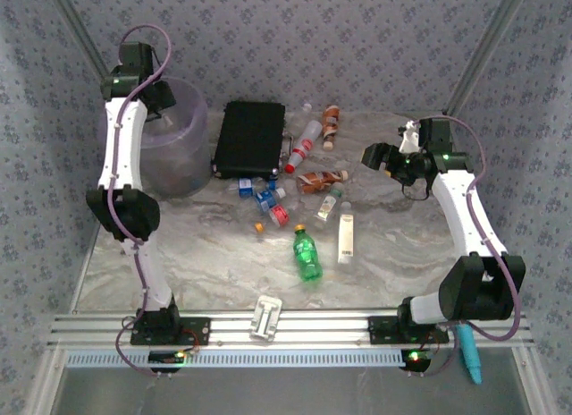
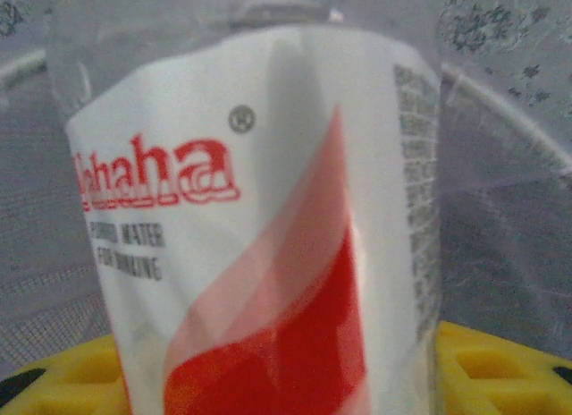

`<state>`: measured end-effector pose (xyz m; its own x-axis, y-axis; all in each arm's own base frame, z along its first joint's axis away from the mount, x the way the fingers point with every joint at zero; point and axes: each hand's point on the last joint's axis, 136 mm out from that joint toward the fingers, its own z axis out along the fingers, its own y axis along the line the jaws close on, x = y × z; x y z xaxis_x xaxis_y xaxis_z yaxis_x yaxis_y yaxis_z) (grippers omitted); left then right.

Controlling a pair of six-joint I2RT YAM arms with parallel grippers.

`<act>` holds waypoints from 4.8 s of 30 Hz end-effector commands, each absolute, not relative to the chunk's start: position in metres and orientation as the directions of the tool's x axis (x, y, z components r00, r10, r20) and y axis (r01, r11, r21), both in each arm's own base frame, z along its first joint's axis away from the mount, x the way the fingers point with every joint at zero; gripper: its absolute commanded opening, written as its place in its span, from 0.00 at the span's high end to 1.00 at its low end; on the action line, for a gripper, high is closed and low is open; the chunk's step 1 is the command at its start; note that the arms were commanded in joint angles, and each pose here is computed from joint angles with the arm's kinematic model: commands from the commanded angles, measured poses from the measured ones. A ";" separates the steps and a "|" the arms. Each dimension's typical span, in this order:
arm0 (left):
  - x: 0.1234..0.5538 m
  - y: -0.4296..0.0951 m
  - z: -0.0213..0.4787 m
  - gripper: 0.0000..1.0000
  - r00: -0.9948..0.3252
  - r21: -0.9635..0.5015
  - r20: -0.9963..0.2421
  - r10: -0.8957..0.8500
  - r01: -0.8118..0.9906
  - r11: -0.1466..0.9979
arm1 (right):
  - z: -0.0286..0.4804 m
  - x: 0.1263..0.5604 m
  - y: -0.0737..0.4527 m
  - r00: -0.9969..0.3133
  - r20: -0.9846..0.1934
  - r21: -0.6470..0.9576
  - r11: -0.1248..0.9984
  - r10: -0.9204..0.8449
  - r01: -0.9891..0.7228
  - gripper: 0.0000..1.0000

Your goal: Put the plastic bottles in the bin

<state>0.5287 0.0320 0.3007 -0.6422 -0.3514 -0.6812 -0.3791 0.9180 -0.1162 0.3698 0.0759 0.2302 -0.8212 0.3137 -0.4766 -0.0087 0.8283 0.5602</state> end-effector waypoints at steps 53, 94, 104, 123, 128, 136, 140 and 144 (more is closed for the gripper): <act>0.464 -0.014 0.421 0.00 -0.516 -0.008 -0.850 -0.101 -0.180 0.984 | 0.074 0.198 0.150 -0.983 0.025 0.179 0.967 0.179 0.181 0.13; 0.365 -0.275 0.348 0.00 -0.690 -0.703 -0.635 -0.347 0.330 0.630 | 0.183 0.279 0.165 -0.934 -0.350 0.411 0.908 0.074 -0.081 0.53; 0.351 -0.334 0.346 0.00 -0.801 -0.829 -0.521 -0.294 0.393 0.398 | 0.263 0.323 0.233 -0.782 -0.622 0.550 0.694 -0.030 -0.465 0.54; 0.356 -0.378 0.317 0.19 -0.865 -0.872 -0.442 -0.238 0.351 0.342 | 0.281 0.333 0.268 -0.763 -0.646 0.617 0.568 -0.029 -0.545 0.52; 0.359 -0.379 0.318 0.34 -0.865 -0.871 -0.442 -0.239 0.350 0.343 | 0.277 0.333 0.268 -0.770 -0.637 0.618 0.572 -0.037 -0.539 0.51; 0.364 -0.376 0.319 0.42 -0.864 -0.870 -0.441 -0.244 0.343 0.355 | 0.276 0.331 0.265 -0.773 -0.631 0.601 0.588 -0.067 -0.541 0.32; 0.369 -0.371 0.318 0.43 -0.857 -0.859 -0.454 -0.245 0.347 0.377 | 0.276 0.328 0.249 -0.788 -0.612 0.594 0.617 -0.071 -0.517 0.19; 0.374 -0.371 0.320 0.45 -0.853 -0.852 -0.464 -0.240 0.355 0.385 | 0.282 0.326 0.237 -0.789 -0.612 0.597 0.626 -0.051 -0.502 0.17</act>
<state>0.3691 -0.3689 0.3001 -0.8705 -0.2464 -0.4260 0.3049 0.4093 -0.8599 0.3343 0.2441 0.2610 -0.8060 -0.0491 -0.5899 -0.4797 0.6380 0.6023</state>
